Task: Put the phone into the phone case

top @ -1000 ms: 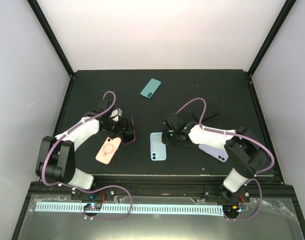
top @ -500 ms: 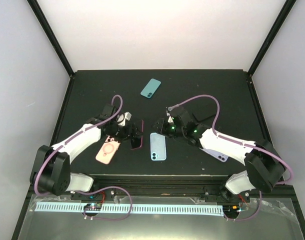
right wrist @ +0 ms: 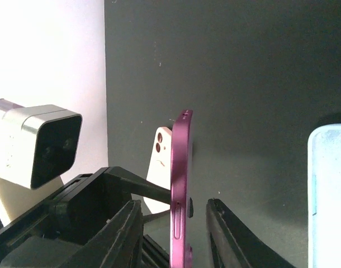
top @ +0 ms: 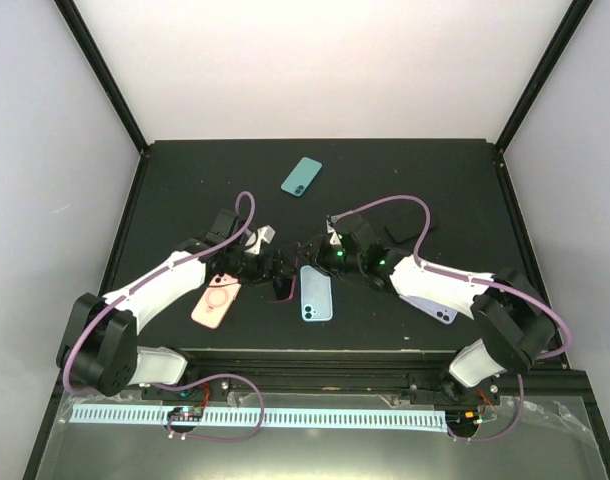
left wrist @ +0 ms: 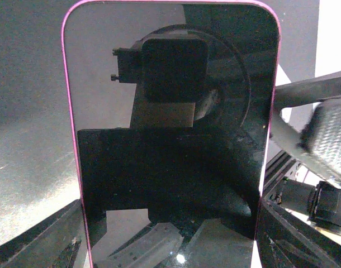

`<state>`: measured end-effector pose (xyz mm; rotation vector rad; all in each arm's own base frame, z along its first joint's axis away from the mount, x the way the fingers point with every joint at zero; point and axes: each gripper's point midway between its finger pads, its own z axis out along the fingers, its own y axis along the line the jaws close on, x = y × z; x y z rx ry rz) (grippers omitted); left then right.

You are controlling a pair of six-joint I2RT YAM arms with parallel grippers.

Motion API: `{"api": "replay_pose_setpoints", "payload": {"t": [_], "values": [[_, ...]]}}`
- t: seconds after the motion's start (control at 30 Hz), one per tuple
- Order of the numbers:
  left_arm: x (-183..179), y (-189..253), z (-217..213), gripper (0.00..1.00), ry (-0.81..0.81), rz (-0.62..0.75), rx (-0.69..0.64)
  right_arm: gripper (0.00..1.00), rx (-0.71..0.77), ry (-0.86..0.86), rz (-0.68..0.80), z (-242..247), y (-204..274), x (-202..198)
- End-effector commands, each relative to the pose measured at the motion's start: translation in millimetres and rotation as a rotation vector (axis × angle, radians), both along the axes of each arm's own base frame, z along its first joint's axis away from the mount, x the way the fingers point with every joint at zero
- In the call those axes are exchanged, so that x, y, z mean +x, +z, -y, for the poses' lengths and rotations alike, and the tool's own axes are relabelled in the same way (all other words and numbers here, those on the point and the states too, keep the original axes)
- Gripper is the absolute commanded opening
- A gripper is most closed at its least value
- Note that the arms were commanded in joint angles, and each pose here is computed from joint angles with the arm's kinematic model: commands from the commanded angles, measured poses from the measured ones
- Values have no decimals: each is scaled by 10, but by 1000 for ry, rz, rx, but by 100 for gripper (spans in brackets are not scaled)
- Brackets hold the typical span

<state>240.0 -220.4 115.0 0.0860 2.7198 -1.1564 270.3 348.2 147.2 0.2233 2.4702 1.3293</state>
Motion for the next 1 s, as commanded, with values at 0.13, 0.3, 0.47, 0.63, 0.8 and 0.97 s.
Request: {"api": "replay_pose_setpoints", "payload": {"t": [0.13, 0.3, 0.47, 0.63, 0.8, 0.97], "values": [[-10, 251, 185, 60, -54, 67, -92, 25, 56, 31, -25, -139, -6, -66], [-12, 267, 203, 60, -53, 65, -96, 15, 42, 29, -19, -119, -39, -85], [-13, 277, 196, 67, -46, 65, -95, 4, 31, 33, 10, -81, -26, -91], [-31, 391, 181, 86, -41, 97, -110, 1, 27, 102, 56, -102, 51, -155], [-55, 493, 163, 99, -39, 132, -122, 1, 2, 138, 113, 16, 93, -174], [-32, 459, 103, 98, -13, 146, -85, 1, -34, 197, 124, 177, 73, -196]]}}
